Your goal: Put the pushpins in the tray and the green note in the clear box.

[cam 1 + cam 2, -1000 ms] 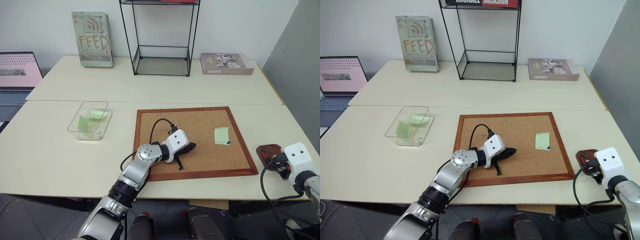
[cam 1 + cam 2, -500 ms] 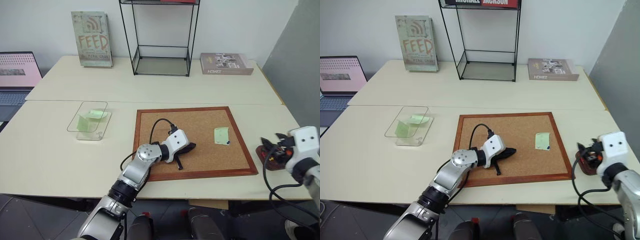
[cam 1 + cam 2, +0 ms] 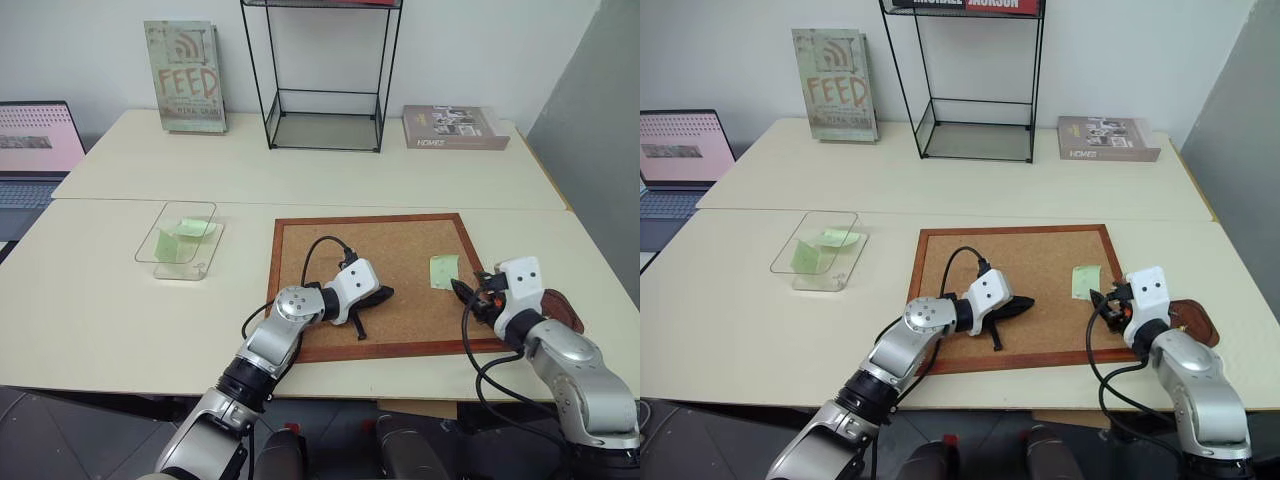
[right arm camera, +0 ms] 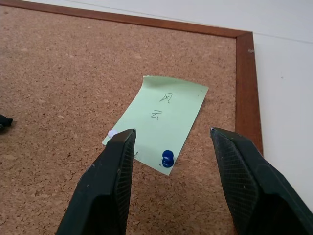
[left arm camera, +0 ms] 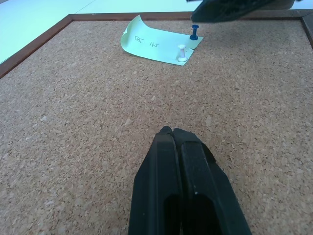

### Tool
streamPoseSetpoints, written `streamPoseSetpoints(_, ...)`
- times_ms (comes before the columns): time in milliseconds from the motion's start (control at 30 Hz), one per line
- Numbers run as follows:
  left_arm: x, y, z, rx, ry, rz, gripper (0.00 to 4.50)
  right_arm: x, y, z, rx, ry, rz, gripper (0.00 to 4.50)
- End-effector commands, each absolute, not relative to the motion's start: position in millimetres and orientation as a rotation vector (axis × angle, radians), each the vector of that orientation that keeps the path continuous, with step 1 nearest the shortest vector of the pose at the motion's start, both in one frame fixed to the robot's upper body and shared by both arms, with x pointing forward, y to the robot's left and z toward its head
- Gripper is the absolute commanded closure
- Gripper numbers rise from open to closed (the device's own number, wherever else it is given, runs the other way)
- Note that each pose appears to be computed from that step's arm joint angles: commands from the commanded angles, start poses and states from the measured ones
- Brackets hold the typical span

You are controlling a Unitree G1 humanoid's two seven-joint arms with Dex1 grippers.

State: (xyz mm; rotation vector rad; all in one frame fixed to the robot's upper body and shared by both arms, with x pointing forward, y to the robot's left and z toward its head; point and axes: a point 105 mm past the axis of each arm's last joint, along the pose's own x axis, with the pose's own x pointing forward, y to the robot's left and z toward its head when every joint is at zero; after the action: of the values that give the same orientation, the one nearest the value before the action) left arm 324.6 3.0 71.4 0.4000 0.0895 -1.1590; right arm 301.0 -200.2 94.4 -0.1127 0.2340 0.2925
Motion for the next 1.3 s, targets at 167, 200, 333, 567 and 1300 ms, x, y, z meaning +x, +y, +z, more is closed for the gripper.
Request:
streamPoseSetpoints(167, 323, 4, 60, 0.425, 0.132, -1.167, 4.50, 309, -202, 101, -0.121, 0.196, 0.257, 2.30)
streamPoseSetpoints(200, 323, 4, 60, 0.426, 0.131, -1.168, 4.50, 310, -202, 100, -0.117, 0.200, 0.256, 2.36)
streamPoseSetpoints(333, 322, 4, 60, 0.428, 0.130, -1.168, 4.50, 310, -202, 98, -0.107, 0.204, 0.250, 3.24)
streamPoseSetpoints(567, 322, 5, 60, 0.430, 0.128, -1.168, 4.50, 308, -200, 96, -0.092, 0.219, 0.262, 4.50)
streamPoseSetpoints(1300, 322, 4, 57, 0.443, 0.134, -1.175, 4.50, 291, -190, 145, -0.098, 0.073, 0.300, 4.50)
